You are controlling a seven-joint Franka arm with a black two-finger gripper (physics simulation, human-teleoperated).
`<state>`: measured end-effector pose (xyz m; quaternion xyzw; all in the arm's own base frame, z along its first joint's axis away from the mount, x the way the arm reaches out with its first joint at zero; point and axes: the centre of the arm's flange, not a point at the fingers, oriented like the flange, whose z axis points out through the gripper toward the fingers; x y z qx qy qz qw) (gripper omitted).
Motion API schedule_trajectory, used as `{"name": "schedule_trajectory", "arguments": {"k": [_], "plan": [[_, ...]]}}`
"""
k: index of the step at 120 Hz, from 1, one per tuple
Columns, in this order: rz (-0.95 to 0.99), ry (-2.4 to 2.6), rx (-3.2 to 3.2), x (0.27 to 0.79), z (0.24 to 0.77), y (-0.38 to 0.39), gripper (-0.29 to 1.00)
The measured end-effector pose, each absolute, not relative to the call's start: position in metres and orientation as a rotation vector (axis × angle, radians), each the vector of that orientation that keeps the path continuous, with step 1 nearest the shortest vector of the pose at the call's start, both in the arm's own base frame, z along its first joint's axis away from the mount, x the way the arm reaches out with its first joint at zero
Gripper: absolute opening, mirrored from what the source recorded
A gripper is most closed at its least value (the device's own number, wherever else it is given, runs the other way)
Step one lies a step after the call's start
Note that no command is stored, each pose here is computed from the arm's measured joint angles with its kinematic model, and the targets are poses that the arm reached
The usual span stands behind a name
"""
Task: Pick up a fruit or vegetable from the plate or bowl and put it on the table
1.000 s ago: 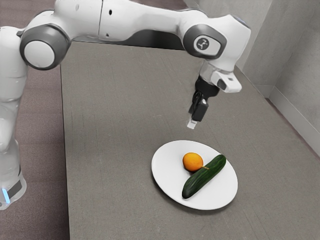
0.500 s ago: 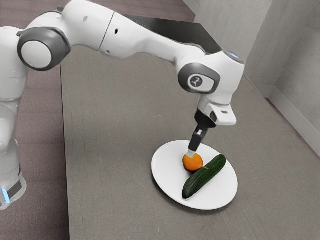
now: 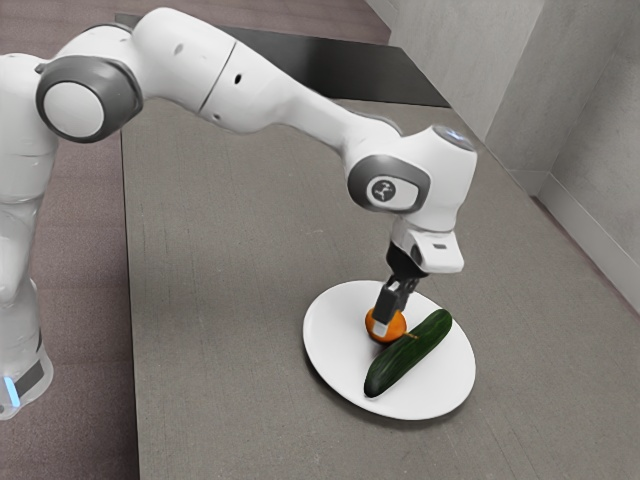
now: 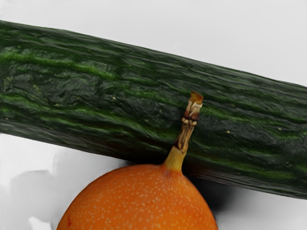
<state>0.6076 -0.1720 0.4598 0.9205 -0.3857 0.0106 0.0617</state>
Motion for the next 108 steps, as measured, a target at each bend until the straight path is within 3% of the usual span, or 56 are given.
{"name": "schedule_trajectory", "arguments": {"k": [68,85,108], "plan": [[0.057,-1.250,2.750,0.619,0.438,-0.162,0.65],[0.064,-1.260,2.744,0.621,0.436,-0.161,0.40],[0.089,-1.275,2.746,0.620,0.446,-0.163,0.34]]}}
